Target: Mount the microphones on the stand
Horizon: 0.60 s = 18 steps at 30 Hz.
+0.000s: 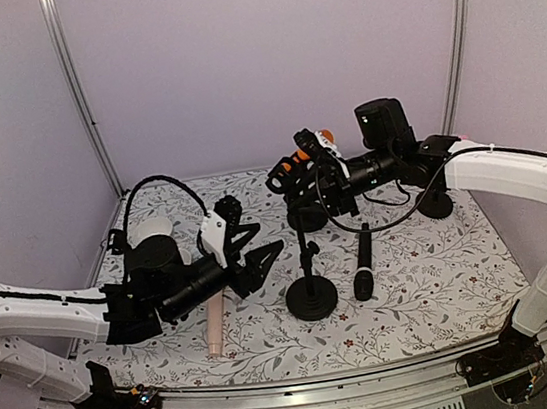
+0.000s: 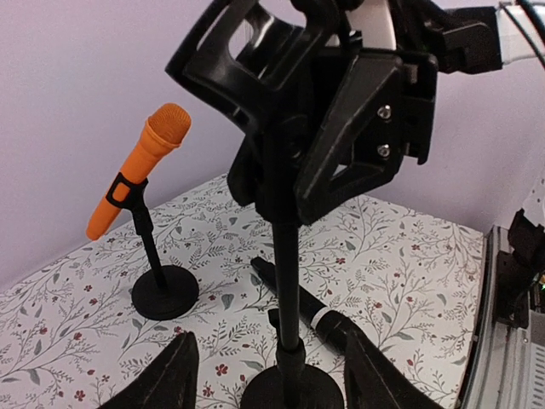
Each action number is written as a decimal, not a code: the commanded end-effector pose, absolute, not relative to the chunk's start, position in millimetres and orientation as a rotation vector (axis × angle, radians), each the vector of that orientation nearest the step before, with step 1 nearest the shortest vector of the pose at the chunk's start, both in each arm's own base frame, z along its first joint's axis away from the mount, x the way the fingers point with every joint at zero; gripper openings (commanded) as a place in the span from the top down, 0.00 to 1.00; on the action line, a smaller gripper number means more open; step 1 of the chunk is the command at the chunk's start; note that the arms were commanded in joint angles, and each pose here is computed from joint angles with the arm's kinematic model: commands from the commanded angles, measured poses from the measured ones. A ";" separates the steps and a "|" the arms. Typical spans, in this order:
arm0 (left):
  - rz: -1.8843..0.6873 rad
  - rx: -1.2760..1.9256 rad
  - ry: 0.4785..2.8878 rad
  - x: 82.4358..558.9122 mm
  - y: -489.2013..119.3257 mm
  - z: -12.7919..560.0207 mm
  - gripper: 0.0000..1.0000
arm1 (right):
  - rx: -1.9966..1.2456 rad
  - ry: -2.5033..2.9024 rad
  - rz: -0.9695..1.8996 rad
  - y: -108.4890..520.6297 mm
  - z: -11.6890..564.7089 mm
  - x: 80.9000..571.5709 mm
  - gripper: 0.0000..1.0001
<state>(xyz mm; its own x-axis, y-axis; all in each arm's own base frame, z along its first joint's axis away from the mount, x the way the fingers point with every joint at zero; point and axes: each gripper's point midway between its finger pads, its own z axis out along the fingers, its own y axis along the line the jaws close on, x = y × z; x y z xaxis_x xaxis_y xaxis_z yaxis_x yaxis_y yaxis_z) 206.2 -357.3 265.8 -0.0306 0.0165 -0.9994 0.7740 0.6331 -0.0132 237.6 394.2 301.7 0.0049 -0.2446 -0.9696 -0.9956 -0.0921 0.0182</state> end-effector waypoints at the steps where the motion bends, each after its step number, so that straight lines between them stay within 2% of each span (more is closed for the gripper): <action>1: -0.669 0.709 1.443 208.4 -372.0 272.6 0.40 | -1.406 1.248 1.096 400.4 314.6 249.1 1.00; 4: -0.657 0.713 1.434 211.9 -379.0 270.3 0.40 | -1.409 1.257 1.094 401.5 305.3 250.2 0.95; 7: -0.658 0.716 1.438 214.6 -385.7 267.8 0.40 | -1.410 1.276 1.104 401.5 300.6 250.5 0.83; 12: -0.679 0.702 1.450 215.6 -390.4 262.6 0.40 | -1.425 1.280 1.074 394.9 310.5 246.2 0.48; 13: -0.684 0.699 1.453 215.6 -390.2 261.8 0.40 | -1.425 1.286 1.059 392.2 312.6 245.5 0.39; 15: -0.698 0.698 1.453 213.9 -390.8 261.4 0.40 | -1.437 1.304 1.051 384.9 314.9 238.8 0.27; 18: -0.708 0.703 1.451 212.8 -392.1 261.6 0.40 | -1.467 1.352 1.007 371.3 308.3 230.3 0.16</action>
<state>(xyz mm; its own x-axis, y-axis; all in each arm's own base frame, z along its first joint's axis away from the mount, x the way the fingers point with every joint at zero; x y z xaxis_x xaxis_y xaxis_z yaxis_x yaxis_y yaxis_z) 218.3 -385.2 247.6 -0.0089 0.0498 -0.9987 0.7723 0.6348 0.0248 243.4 390.2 289.9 0.0374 -0.2595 -0.9650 -0.9987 -0.0432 -0.0271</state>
